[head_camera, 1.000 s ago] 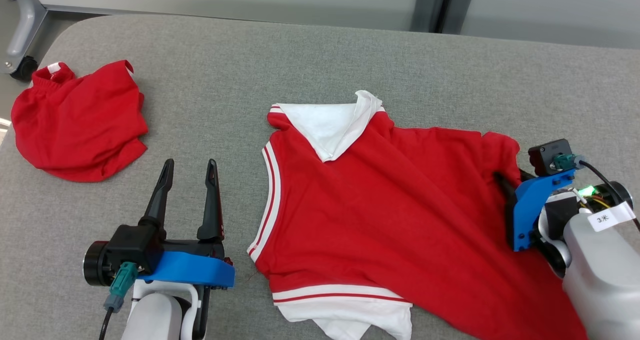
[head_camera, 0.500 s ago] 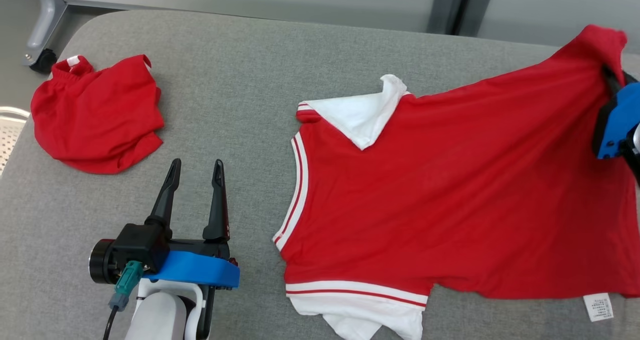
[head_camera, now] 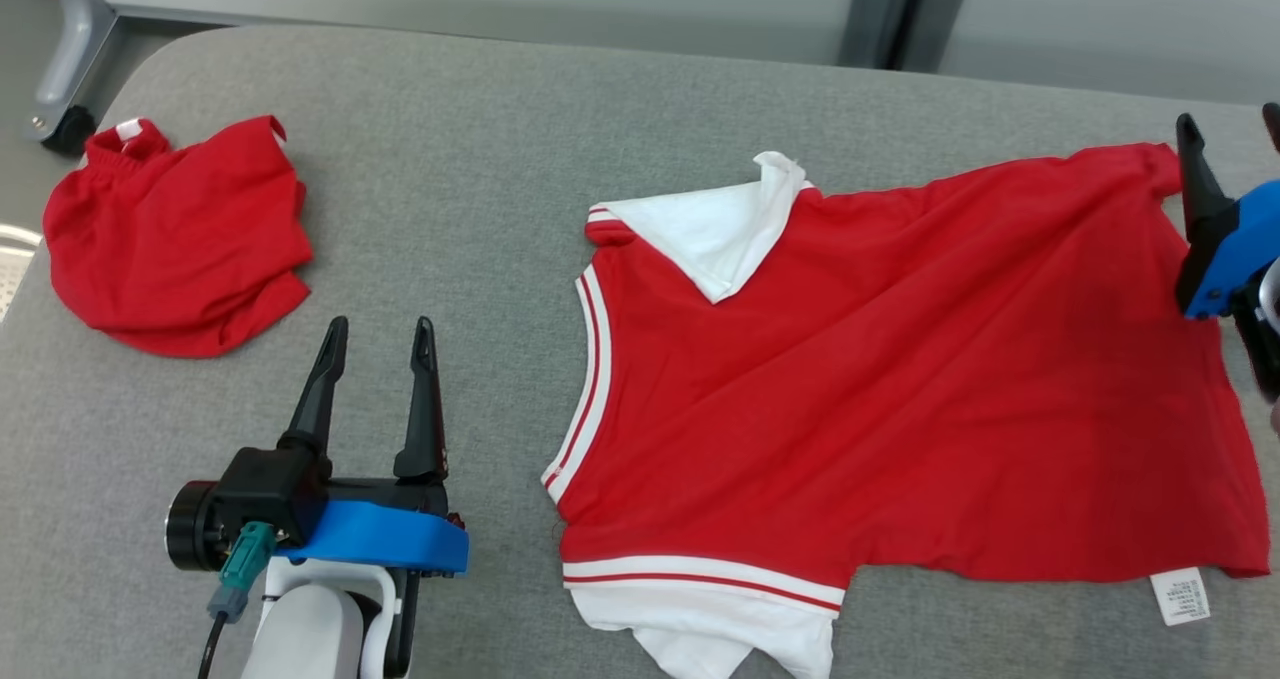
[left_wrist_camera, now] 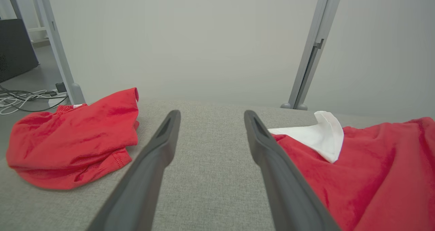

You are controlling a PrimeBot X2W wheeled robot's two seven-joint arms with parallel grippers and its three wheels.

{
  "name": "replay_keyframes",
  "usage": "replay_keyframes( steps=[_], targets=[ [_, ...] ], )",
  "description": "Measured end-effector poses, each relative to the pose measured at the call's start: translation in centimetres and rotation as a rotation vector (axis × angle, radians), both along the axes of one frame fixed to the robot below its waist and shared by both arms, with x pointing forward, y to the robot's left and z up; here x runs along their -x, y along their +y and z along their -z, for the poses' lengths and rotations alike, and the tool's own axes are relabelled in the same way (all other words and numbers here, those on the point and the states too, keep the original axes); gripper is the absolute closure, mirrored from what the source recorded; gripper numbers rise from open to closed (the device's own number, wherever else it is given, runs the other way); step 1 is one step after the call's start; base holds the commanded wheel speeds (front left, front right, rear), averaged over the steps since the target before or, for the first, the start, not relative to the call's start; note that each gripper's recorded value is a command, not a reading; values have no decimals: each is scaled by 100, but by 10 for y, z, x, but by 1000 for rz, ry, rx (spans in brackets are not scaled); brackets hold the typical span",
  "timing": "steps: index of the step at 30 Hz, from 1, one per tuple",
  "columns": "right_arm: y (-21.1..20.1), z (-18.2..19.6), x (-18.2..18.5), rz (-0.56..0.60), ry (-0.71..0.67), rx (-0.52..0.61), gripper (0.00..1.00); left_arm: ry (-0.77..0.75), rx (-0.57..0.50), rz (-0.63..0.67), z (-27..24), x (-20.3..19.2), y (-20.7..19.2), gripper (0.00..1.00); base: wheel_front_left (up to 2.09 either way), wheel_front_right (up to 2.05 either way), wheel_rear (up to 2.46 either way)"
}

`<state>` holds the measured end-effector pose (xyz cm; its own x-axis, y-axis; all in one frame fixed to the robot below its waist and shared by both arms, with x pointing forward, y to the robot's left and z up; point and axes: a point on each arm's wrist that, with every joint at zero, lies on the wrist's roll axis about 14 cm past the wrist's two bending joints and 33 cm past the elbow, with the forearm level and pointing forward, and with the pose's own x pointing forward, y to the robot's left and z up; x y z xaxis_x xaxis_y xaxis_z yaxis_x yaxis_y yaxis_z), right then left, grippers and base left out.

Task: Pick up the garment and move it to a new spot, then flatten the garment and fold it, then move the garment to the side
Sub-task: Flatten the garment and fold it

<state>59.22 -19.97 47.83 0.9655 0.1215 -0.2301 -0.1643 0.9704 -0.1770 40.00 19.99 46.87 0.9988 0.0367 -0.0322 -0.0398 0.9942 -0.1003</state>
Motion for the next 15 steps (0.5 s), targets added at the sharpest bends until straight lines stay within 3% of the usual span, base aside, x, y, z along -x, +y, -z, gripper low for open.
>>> replay_keyframes(
  steps=[15],
  targets=[
    [-10, -21, 97, 34, -174, -156, 0, -19, -8, 74, -6, 13, -21, 0, 0, 0, 0]
  ],
)
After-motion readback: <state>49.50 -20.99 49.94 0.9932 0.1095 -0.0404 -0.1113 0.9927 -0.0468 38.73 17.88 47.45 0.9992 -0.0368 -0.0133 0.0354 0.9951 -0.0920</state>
